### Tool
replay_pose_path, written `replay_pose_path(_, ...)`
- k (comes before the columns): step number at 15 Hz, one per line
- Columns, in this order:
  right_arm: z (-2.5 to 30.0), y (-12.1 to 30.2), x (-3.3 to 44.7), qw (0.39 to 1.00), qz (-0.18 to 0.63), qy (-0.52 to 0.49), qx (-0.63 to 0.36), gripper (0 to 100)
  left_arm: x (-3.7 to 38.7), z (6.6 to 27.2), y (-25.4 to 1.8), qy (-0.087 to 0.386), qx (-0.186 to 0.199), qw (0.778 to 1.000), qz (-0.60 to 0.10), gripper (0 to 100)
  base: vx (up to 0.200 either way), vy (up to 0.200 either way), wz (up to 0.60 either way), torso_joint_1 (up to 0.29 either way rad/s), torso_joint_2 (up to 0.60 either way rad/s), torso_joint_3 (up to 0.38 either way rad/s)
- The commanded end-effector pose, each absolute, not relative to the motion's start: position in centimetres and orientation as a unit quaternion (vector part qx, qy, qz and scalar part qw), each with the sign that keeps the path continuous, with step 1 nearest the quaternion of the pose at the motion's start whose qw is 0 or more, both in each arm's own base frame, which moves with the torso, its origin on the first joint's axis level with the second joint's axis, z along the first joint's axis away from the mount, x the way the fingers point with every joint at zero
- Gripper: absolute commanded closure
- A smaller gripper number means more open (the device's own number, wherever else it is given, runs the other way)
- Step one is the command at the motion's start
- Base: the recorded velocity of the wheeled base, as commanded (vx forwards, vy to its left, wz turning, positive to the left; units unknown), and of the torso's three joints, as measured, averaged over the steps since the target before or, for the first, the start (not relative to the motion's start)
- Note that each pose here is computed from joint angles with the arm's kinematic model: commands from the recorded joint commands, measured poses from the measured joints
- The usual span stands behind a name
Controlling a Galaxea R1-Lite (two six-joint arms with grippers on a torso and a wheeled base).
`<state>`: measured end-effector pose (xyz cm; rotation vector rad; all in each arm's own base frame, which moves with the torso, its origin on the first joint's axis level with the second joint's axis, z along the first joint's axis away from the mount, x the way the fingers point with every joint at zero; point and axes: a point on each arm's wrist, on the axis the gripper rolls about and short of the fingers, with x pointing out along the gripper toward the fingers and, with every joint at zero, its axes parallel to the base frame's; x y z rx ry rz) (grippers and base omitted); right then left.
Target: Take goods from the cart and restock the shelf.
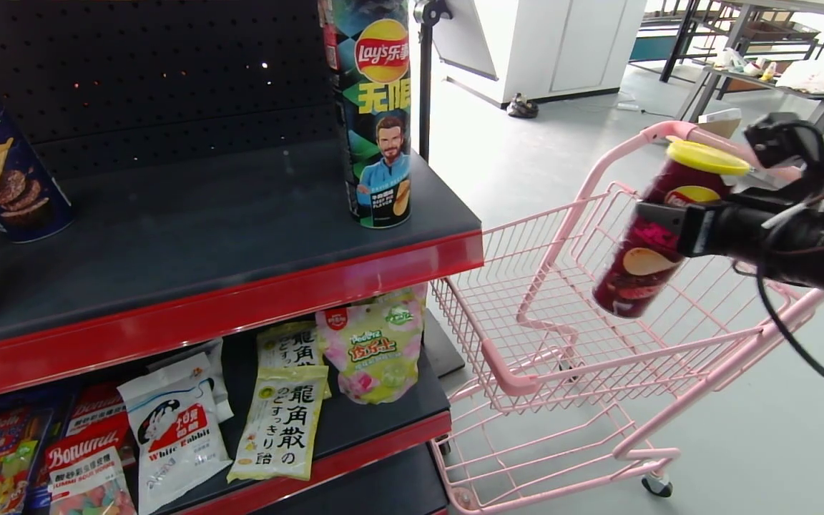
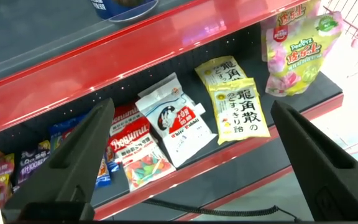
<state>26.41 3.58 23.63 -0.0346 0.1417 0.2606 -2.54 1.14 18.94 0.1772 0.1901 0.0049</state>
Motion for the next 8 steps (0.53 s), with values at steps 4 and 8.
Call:
replay_pose_path(4,24.7,0.5,7.1,0.99,0.08,0.111,-0.039,100,-2.9,17.9,1.2,0.091,0.087,0.992,-0.002,0,0.0,0.0,0.0,0.0,0.0,0.0)
replay_pose_path(8,20.3,0.0,3.7,0.99,0.002,0.126,-0.056,100,-4.2,17.6,1.5,0.064,0.08,0.995,0.004,0,0.0,0.0,0.0,0.0,0.0,0.0)
